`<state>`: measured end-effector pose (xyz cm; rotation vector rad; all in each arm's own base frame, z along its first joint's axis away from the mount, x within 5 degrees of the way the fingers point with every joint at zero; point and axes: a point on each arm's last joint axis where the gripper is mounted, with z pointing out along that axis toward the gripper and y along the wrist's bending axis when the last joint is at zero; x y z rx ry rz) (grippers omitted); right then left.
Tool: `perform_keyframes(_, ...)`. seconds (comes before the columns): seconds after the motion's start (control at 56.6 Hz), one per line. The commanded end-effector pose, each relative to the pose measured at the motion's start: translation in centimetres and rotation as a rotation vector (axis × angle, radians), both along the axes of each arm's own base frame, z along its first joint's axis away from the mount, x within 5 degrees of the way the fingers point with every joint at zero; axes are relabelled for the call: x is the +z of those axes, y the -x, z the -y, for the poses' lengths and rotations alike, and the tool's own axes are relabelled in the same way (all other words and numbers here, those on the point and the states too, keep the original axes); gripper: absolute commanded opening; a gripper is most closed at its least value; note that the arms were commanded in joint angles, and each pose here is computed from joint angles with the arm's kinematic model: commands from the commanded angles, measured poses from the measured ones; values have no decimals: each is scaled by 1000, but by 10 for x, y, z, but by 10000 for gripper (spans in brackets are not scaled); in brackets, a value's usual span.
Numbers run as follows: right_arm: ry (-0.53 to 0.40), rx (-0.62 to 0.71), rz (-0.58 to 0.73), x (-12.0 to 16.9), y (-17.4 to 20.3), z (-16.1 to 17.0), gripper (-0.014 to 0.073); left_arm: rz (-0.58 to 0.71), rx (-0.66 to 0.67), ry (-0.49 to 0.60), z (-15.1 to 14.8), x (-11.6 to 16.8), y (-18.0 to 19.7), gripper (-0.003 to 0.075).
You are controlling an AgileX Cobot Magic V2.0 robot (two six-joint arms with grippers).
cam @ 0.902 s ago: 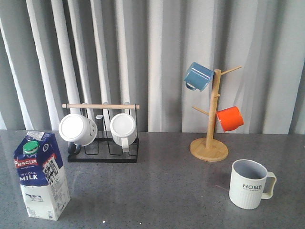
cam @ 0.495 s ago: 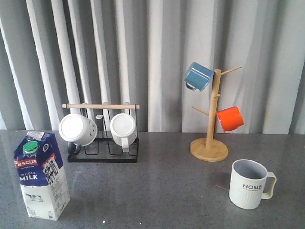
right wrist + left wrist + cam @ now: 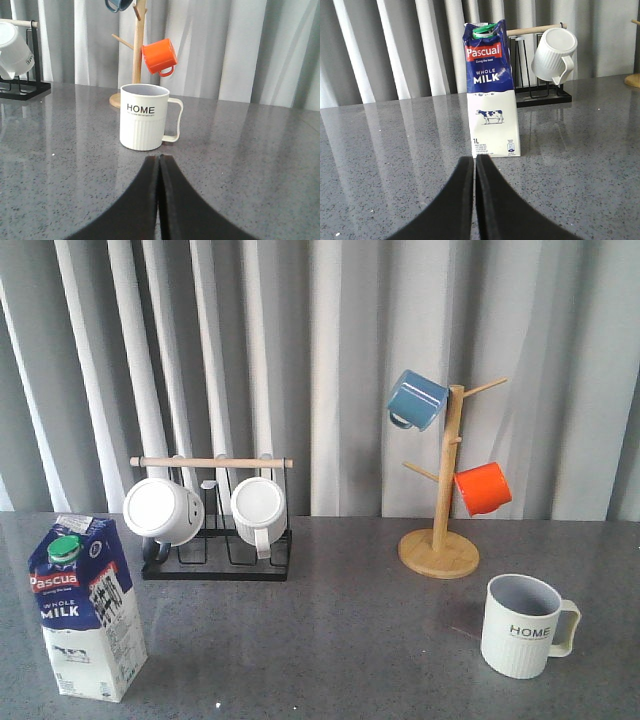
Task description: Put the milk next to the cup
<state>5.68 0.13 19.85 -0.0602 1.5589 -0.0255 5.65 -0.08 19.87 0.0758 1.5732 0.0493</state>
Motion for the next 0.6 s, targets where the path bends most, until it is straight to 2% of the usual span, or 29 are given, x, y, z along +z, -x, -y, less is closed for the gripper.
perform_keyframes(0.0,56,-8,237,19,3,0,-8,225,-7,-53,1,27,5,-6)
perform_keyframes(0.106,25,2,576,50,16,-1,-8,498,-22,-56,3,51,13,-6)
perform_keyframes(0.177,36,-4,634,69,21,-1,-8,616,-22,4,2,68,20,-6)
perform_keyframes(0.248,48,-17,565,85,14,0,-8,599,-2,152,-4,85,19,-6)
perform_keyframes(0.283,61,-28,503,95,5,1,-8,567,17,184,-6,95,16,-6)
perform_keyframes(0.407,123,-42,247,115,-45,1,-8,383,93,158,-10,119,-21,-6)
perform_keyframes(0.513,58,-38,100,128,-84,1,-8,217,93,245,-9,135,-58,-6)
perform_keyframes(0.583,-58,-42,41,132,-99,2,-8,107,62,268,-5,143,-79,-6)
